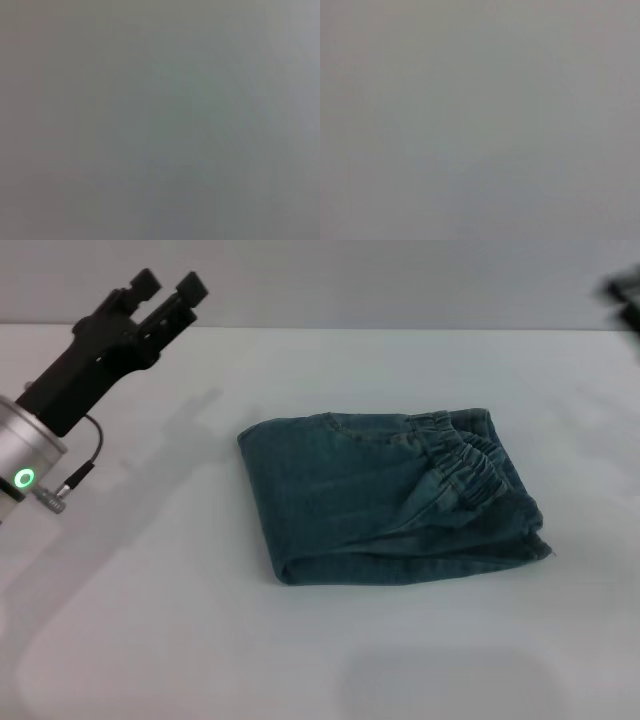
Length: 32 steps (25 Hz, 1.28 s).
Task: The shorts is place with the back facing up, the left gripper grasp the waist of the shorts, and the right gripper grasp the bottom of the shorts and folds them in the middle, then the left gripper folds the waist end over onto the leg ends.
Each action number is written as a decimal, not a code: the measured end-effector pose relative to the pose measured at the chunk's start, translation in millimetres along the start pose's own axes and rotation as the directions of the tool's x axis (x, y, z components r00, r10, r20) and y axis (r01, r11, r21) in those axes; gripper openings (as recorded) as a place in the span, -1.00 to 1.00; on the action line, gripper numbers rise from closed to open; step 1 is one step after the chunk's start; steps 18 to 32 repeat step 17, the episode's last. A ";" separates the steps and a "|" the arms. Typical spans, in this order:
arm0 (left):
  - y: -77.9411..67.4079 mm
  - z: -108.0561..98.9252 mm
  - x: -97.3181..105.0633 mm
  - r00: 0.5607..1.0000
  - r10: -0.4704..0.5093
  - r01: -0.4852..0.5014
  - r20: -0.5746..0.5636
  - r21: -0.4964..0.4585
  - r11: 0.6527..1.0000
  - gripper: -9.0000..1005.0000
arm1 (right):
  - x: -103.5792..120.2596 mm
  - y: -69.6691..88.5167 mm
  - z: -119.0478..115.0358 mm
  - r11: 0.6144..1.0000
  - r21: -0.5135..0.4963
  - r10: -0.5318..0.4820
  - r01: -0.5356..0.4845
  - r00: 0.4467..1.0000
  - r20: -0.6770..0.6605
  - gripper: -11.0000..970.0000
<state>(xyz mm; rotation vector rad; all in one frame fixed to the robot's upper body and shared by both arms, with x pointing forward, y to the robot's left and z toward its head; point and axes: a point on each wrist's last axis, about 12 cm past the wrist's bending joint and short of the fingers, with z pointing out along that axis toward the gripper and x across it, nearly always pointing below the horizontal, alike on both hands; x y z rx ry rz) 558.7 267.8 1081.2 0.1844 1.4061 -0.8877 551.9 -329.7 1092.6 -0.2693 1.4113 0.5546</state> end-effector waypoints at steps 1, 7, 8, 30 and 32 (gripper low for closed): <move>1.2 -2.6 1.2 1.000 0.005 -0.005 0.012 -0.019 1.000 0.66 | -0.9 -5.6 -9.2 0.998 0.054 -0.023 0.021 0.999 0.033 -0.09; 8.0 -31.0 9.8 0.994 0.038 -0.020 0.105 -0.169 0.985 0.66 | 3.2 -26.4 -63.2 0.814 0.481 -0.412 0.326 0.908 0.082 -0.09; 8.5 -38.5 10.8 0.990 0.060 -0.034 0.127 -0.199 0.979 0.66 | 4.1 -26.4 -67.5 0.769 0.527 -0.460 0.361 0.886 0.064 -0.09; 7.3 -84.5 10.5 0.942 0.254 -0.159 0.219 -0.374 0.914 0.66 | 10.3 -27.7 -70.8 0.583 0.720 -0.531 0.376 0.847 -0.013 -0.09; 7.3 -84.5 10.5 0.942 0.254 -0.159 0.219 -0.374 0.914 0.66 | 10.3 -27.7 -70.8 0.583 0.720 -0.531 0.376 0.847 -0.013 -0.09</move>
